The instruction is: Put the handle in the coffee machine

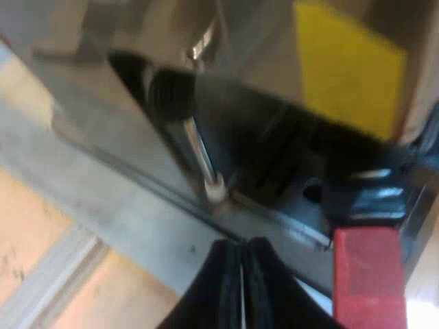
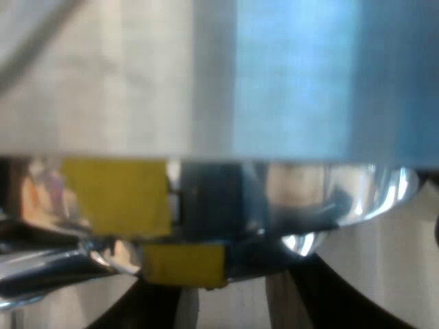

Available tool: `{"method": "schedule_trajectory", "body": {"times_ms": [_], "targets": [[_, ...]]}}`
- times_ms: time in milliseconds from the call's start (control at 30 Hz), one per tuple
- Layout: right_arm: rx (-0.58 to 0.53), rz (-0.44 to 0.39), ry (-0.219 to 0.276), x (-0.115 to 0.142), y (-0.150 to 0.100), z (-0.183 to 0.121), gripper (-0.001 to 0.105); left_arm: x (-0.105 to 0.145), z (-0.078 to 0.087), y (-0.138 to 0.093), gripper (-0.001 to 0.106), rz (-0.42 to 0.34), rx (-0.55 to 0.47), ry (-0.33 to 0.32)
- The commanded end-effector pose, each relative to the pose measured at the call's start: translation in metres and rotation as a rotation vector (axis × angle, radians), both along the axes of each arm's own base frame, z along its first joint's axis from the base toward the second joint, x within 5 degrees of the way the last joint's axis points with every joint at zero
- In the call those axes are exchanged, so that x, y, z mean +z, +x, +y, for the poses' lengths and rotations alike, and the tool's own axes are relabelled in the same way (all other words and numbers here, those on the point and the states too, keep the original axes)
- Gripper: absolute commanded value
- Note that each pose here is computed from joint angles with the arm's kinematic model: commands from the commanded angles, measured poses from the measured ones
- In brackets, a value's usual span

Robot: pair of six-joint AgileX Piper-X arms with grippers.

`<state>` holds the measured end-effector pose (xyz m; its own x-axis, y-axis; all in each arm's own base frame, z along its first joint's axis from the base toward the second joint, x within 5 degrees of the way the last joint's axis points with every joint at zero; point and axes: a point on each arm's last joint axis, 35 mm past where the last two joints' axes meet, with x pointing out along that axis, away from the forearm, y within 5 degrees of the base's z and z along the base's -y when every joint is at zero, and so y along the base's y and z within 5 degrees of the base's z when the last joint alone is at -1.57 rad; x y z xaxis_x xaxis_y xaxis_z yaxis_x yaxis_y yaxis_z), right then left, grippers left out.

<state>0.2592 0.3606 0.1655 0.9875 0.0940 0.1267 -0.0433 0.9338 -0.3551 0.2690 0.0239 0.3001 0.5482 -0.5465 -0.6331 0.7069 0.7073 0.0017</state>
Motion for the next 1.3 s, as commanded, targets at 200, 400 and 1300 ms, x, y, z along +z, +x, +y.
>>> {"method": "schedule_trajectory", "body": {"times_ms": [200, 400, 1300], "targets": [[-0.013, -0.125, 0.219, 0.055, -0.004, -0.005, 0.026, -0.016, -0.017, -0.001, 0.001, 0.172, -0.029, 0.024], [-0.013, -0.125, 0.219, 0.055, -0.004, -0.005, 0.026, -0.019, -0.027, -0.012, 0.001, 0.247, -0.118, 0.044], [0.062, 0.042, 0.149, 0.03, -0.044, -0.017, 0.026, -0.027, -0.055, -0.036, 0.001, 0.375, -0.211, -0.083]]}}
